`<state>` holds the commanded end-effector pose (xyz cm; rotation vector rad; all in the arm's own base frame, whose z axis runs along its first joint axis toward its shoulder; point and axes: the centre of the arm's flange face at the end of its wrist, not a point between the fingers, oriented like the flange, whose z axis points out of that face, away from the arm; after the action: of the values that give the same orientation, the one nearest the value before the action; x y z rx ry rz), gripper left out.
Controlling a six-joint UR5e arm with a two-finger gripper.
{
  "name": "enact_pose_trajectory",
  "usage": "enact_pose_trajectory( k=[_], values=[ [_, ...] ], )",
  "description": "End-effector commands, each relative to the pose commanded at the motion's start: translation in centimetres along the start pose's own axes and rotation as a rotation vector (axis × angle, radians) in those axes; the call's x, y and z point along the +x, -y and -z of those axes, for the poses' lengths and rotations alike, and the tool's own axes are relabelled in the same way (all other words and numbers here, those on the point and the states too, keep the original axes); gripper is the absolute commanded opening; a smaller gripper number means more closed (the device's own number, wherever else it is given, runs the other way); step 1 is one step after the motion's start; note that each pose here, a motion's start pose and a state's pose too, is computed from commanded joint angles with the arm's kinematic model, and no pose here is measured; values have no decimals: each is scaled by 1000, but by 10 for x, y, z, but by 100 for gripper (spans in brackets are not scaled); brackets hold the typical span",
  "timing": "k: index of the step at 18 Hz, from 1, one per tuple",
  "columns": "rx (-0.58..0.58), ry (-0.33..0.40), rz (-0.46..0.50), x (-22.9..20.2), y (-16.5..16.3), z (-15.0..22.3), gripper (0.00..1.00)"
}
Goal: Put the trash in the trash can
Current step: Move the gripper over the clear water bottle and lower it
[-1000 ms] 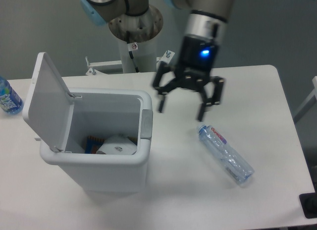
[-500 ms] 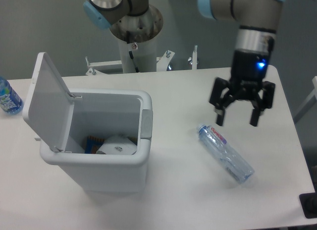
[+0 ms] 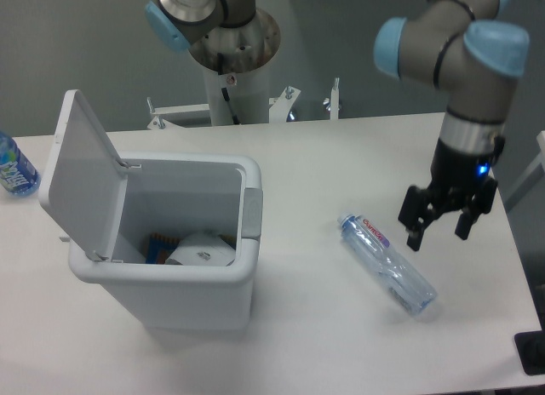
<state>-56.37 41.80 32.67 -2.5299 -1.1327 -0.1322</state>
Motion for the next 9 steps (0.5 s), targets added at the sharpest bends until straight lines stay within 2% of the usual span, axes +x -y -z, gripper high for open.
enact_pose_trajectory(
  k=[9],
  values=[
    [-171, 142, 35, 11, 25, -66, 100]
  ],
)
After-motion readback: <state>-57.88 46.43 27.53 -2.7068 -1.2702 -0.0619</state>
